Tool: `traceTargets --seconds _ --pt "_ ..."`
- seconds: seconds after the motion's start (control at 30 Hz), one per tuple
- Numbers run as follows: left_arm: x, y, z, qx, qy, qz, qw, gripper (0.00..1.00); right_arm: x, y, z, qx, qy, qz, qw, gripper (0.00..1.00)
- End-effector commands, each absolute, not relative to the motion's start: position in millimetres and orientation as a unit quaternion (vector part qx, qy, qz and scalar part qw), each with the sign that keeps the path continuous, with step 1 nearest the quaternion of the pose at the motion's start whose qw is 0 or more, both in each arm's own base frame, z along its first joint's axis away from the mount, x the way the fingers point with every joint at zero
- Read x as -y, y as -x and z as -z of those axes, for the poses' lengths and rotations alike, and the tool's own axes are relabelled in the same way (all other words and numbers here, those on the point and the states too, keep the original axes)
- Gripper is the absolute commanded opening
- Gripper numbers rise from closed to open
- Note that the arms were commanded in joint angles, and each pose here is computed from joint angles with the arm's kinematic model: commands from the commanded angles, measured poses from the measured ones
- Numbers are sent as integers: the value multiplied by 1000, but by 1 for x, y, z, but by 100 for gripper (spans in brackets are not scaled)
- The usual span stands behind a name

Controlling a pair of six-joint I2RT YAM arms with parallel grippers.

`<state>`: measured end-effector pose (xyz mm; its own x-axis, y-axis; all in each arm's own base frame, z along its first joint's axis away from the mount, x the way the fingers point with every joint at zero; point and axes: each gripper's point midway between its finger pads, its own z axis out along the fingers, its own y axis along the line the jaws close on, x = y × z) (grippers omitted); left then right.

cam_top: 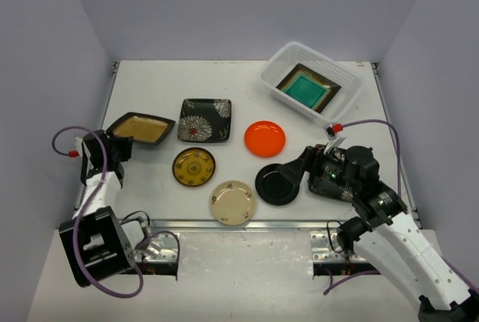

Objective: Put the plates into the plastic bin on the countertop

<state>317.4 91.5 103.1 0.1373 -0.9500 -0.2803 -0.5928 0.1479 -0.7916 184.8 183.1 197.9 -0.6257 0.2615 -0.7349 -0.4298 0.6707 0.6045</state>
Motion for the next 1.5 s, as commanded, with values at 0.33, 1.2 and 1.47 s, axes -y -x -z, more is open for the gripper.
traceTargets --seconds 0.33,1.2,1.47 --pt "-59 -322 -256 -608 432 305 592 0 -232 -210 -231 -784 154 -457 392 99" --pt "122 -263 -321 -631 81 642 428 0 -295 -355 -233 -777 177 -546 259 83" --pt "130 -262 -310 -633 86 660 396 0 -291 -338 -242 -739 174 -602 247 37"
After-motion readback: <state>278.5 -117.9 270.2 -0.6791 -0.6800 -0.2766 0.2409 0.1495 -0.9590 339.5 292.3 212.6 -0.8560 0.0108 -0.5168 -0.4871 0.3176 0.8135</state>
